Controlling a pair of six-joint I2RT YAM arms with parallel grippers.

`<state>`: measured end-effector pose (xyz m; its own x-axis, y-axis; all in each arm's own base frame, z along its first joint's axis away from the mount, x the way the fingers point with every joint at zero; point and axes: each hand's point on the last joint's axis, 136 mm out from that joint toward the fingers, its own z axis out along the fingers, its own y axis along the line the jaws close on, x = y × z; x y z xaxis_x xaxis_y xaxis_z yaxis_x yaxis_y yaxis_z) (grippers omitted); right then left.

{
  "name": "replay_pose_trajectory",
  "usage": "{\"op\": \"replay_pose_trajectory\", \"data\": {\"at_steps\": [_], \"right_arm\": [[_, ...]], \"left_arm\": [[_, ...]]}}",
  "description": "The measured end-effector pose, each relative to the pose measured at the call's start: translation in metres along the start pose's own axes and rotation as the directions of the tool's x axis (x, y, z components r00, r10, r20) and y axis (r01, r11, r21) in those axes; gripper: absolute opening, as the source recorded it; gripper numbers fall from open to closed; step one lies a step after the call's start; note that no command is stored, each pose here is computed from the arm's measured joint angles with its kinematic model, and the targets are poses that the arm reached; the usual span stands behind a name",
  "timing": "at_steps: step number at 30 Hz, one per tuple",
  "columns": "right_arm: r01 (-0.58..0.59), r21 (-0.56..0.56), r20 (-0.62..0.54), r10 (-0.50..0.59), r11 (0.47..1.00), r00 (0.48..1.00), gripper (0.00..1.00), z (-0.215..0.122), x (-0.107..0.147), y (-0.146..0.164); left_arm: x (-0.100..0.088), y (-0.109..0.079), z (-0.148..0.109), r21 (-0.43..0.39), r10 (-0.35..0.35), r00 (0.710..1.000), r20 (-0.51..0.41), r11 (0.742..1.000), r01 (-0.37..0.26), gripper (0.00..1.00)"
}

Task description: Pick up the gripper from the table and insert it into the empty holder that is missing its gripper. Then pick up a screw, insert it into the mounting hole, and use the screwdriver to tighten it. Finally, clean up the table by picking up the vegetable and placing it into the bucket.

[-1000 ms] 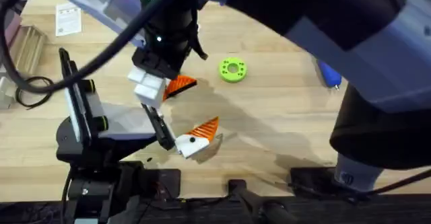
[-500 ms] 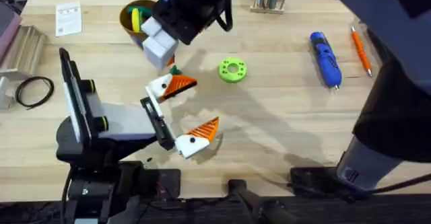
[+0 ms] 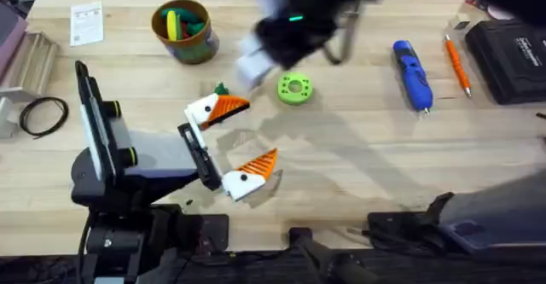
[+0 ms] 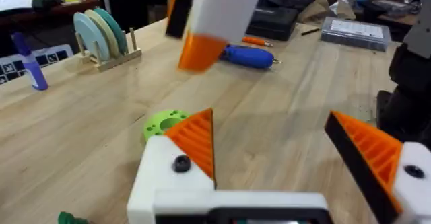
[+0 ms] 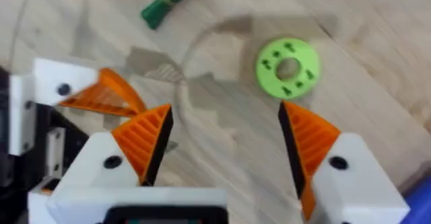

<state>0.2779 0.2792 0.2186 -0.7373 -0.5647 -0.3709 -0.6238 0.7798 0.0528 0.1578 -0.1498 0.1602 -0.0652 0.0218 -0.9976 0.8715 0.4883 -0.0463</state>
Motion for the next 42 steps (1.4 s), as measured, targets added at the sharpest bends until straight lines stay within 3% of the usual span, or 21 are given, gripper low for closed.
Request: {"op": "replay_pose_trajectory", "data": {"at_steps": [4, 10, 19, 27, 42], "right_arm": [[-0.184, 0.042, 0.074, 0.18, 0.982, 0.981, 0.954, -0.028, 0.033, -0.054], [-0.438, 0.128, 0.097, 0.428, 0.89, 0.899, 0.954, -0.053, 0.088, -0.126], [-0.65, 0.207, 0.153, 0.632, 0.731, 0.76, 0.954, -0.068, 0.125, -0.199], [-0.712, 0.228, 0.18, 0.69, 0.664, 0.701, 0.953, -0.068, 0.135, -0.227], [-0.717, 0.225, 0.2, 0.689, 0.66, 0.697, 0.954, -0.067, 0.131, -0.233]], "left_arm": [[0.0, 0.0, 0.0, 0.0, 0.0, 1.0, 0.0, 1.0, 0.0, 0.986], [0.0, 0.0, 0.0, 0.0, 0.0, 1.0, 0.0, 1.0, 0.0, 0.985], [0.0, 0.0, 0.0, 0.0, 0.0, 1.0, 0.0, 1.0, 0.0, 0.986], [0.0, 0.0, 0.0, 0.0, 0.0, 1.0, 0.0, 1.0, 0.0, 0.986], [0.0, 0.0, 0.0, 0.0, 0.0, 1.0, 0.0, 1.0, 0.0, 0.989]]}}
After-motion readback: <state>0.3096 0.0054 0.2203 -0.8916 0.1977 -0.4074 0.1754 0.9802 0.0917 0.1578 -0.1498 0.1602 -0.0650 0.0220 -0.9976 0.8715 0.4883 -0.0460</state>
